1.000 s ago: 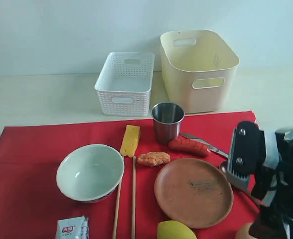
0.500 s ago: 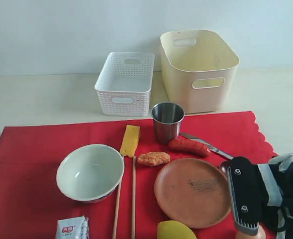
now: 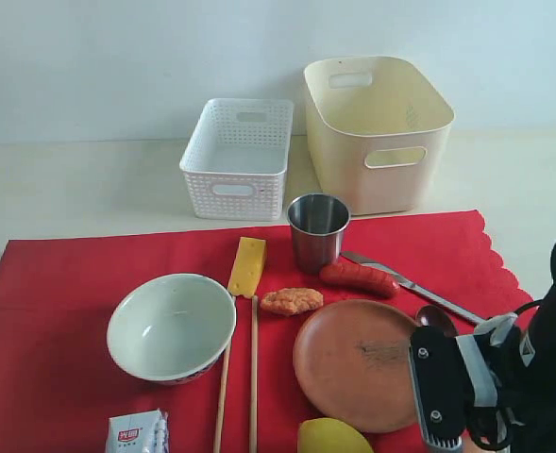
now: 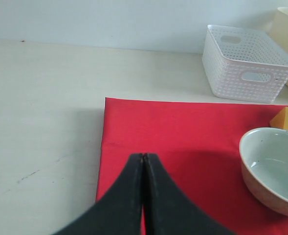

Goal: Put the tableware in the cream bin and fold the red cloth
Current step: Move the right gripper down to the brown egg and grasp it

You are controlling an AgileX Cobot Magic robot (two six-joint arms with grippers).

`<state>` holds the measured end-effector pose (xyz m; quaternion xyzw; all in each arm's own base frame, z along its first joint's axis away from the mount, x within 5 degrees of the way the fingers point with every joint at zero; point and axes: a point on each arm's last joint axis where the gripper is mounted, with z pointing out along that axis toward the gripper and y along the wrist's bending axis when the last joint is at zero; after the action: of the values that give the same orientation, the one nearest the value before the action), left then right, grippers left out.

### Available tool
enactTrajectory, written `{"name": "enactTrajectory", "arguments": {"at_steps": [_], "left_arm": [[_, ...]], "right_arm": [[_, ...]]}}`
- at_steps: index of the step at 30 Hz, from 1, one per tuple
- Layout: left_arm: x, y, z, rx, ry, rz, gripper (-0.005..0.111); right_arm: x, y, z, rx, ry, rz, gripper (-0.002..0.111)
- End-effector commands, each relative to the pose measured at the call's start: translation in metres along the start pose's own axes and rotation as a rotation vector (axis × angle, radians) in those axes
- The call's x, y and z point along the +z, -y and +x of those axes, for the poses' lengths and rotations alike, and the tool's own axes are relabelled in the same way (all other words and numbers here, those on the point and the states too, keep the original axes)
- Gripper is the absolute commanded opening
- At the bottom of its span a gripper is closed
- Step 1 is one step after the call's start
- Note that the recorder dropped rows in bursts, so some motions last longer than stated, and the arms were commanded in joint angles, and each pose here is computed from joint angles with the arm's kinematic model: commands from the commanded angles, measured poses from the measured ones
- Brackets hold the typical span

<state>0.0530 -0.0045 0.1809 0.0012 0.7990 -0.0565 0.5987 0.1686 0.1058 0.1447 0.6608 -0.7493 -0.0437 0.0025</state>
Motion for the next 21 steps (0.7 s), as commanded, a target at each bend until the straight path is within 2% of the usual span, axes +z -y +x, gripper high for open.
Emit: {"name": "enactTrajectory", "arguments": {"at_steps": [1,8,21], "left_arm": [[-0.0001,-0.0001,-0.0001,-0.002,0.011,-0.001,0.0],[-0.0001,-0.0001,-0.0001,-0.002,0.011,-0.001,0.0],[-0.0001,-0.0001,-0.0001,-0.002,0.011,-0.001,0.0]], "right_arm": [[0.0092,0.0038,-0.001,-0.022,-0.015,0.0,0.061],[0.0151,0.0096,-0.0064,0.013,0.028,0.034,0.061],[0.015,0.0074,-0.0103,0.077,0.071,0.007,0.06]]}}
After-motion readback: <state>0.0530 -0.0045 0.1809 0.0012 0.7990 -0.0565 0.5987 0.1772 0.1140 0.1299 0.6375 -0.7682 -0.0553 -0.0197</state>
